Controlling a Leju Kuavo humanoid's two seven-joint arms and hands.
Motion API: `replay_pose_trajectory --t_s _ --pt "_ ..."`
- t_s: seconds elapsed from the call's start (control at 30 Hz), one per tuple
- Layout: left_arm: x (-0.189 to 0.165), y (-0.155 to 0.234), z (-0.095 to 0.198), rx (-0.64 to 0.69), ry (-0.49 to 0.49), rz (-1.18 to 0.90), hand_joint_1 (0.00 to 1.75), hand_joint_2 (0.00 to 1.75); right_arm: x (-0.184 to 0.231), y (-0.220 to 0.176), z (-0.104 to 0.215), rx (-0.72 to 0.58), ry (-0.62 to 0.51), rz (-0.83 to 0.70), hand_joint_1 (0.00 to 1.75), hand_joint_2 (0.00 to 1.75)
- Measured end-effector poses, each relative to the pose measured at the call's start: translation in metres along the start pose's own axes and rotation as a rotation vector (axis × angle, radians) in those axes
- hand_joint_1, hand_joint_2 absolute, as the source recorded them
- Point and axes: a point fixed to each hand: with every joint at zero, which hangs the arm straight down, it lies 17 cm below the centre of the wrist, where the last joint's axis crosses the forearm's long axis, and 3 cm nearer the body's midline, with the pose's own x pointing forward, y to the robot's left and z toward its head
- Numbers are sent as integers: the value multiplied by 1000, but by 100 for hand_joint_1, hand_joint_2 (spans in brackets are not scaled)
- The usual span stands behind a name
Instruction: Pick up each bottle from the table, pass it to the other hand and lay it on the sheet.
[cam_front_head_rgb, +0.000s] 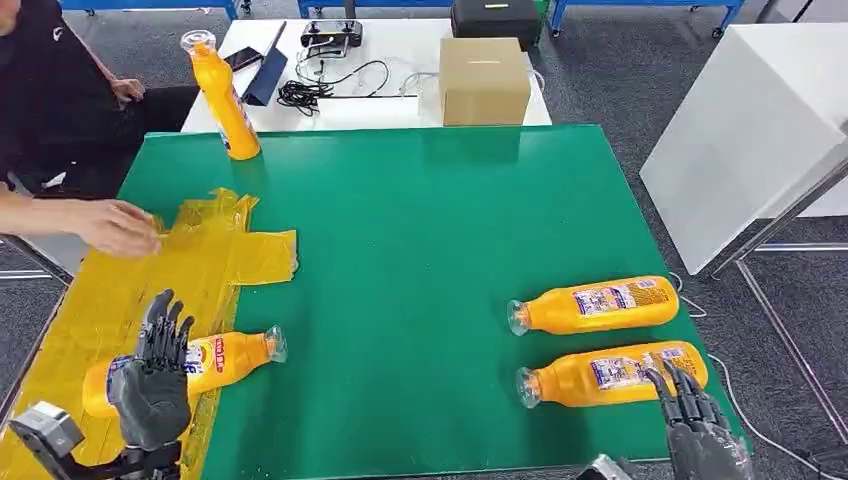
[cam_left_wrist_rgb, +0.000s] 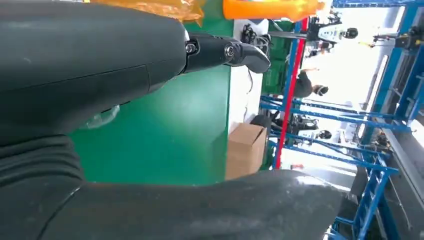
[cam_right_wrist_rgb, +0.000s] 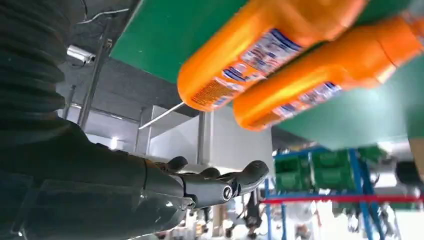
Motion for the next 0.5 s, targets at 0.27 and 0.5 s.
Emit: replay_pose_trajectory --t_s 0.27,0.5 --pt "4 -16 -1 -39 -9 24 0 0 -81 -24 -9 25 130 61 0 175" --pt "5 -21 -1 -53 -11 28 0 0 -118 -35 1 -16 252 53 0 175"
